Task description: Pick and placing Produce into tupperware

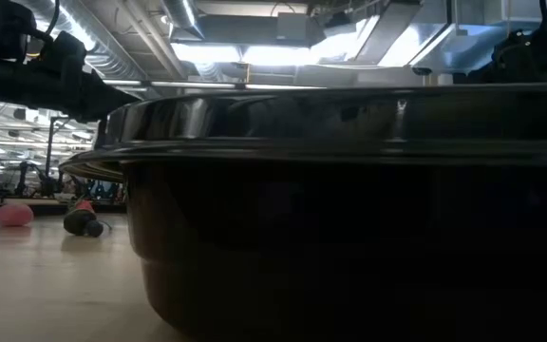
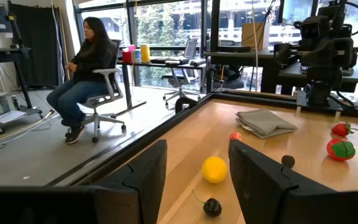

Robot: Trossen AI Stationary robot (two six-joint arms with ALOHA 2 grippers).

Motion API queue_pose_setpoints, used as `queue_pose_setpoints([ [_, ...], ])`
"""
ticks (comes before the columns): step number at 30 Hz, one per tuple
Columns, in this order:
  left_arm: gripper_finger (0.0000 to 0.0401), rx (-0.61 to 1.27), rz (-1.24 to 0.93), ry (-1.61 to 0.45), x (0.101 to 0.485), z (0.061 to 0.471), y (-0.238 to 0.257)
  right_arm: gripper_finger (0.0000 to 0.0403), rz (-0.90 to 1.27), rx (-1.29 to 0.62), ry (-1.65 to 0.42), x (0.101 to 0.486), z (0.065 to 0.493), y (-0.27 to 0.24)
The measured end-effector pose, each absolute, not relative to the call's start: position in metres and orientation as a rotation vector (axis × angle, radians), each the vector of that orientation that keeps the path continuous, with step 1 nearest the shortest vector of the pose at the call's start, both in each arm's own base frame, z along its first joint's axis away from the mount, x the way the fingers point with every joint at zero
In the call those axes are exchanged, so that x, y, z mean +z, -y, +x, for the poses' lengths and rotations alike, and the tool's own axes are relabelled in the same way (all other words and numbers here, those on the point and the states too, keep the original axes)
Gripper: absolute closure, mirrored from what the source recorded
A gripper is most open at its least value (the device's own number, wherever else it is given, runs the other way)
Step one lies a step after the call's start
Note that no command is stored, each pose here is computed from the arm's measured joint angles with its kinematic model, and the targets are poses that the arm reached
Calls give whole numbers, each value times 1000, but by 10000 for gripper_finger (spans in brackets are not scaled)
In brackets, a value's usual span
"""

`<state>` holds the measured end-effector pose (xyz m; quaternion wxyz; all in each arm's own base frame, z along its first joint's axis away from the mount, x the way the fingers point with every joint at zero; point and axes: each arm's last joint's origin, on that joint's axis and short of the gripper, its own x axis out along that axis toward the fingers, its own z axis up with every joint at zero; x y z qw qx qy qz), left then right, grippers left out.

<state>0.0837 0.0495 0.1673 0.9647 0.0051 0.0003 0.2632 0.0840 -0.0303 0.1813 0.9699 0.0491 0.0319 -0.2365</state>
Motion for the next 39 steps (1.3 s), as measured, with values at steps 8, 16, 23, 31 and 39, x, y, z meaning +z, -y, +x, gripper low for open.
queue_pose_setpoints([
  [8, 236, 533, 10, -1, 167, 84, -49, 77, 99, -477, -65, 181, 84, 30],
  [16, 236, 533, 10, -1, 167, 84, -49, 77, 99, -478, -65, 181, 84, 30],
  [23, 236, 533, 11, -1, 167, 84, -49, 77, 99, -478, -62, 181, 84, 30],
  [31, 236, 533, 10, -1, 167, 84, -49, 77, 96, -479, -3, 187, 84, 31],
  [39, 236, 533, 10, -1, 167, 84, -49, 77, 96, -480, -3, 187, 84, 31],
])
